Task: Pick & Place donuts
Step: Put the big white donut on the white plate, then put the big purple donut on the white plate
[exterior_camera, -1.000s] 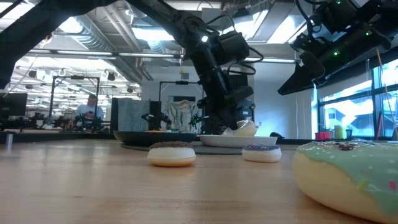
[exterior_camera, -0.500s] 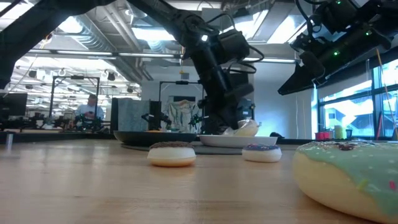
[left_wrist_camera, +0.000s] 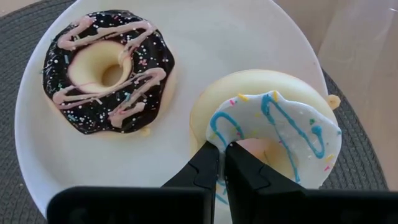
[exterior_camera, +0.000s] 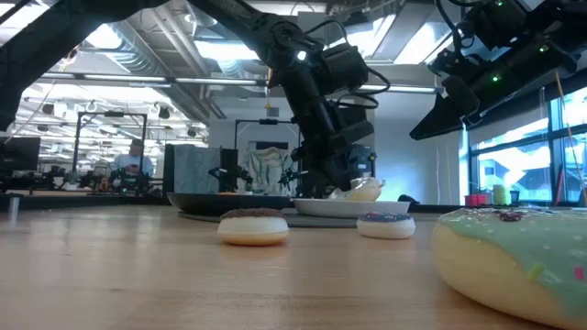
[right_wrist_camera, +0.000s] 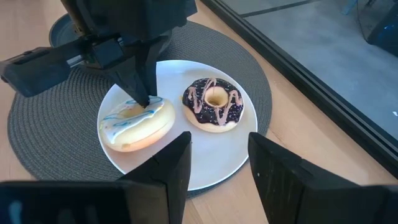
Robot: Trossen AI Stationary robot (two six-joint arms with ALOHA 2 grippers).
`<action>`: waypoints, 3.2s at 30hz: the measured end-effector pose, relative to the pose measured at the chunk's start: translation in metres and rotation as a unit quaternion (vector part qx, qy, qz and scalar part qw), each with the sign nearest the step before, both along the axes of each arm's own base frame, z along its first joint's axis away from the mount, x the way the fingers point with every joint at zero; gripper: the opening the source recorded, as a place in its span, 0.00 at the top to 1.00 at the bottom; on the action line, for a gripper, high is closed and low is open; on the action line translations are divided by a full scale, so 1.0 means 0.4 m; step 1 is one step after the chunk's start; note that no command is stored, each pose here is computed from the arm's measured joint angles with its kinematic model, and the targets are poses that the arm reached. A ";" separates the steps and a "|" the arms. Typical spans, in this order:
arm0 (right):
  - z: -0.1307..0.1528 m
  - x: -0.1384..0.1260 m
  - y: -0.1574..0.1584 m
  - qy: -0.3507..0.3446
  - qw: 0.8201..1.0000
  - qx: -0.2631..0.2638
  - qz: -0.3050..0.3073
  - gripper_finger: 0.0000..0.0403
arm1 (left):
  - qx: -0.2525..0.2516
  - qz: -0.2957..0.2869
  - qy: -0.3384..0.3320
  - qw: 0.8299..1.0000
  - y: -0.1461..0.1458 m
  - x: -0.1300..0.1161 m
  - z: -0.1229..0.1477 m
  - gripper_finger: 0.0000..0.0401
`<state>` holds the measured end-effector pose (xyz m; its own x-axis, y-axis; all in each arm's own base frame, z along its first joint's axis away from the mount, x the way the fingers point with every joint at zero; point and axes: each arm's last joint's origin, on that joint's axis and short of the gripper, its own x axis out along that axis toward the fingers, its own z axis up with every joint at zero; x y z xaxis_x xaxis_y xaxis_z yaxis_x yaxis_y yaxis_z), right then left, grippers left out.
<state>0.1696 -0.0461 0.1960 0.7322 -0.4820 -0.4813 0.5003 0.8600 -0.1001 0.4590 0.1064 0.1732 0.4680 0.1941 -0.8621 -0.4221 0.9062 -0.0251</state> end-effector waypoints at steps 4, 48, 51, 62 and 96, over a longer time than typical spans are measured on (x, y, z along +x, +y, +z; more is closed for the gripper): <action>0.000 0.000 0.000 0.000 1.000 0.000 0.000 0.60 | 0.001 0.000 0.000 1.000 0.000 0.000 0.000 0.96; 0.053 0.004 0.017 0.041 0.992 0.054 0.108 0.60 | 0.080 -0.135 0.006 0.988 -0.001 -0.184 0.162 0.69; 0.042 -0.003 0.018 0.057 0.991 0.079 0.087 0.60 | 0.094 -0.157 -0.022 0.983 0.001 -0.169 0.164 0.69; 0.030 -0.008 0.043 0.086 0.977 0.111 0.158 0.60 | 0.091 -0.172 -0.169 0.966 -0.009 -0.114 0.202 0.69; -0.041 0.015 0.566 0.300 0.882 0.275 0.237 0.60 | 0.041 -0.195 -0.497 0.844 -0.286 -0.523 0.170 0.71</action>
<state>0.1756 0.1803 0.1798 0.3229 0.2362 -0.9165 0.0705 0.9596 0.2722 0.2497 -0.0078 0.2413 0.9948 -0.1017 0.0038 0.1014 0.9875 -0.1209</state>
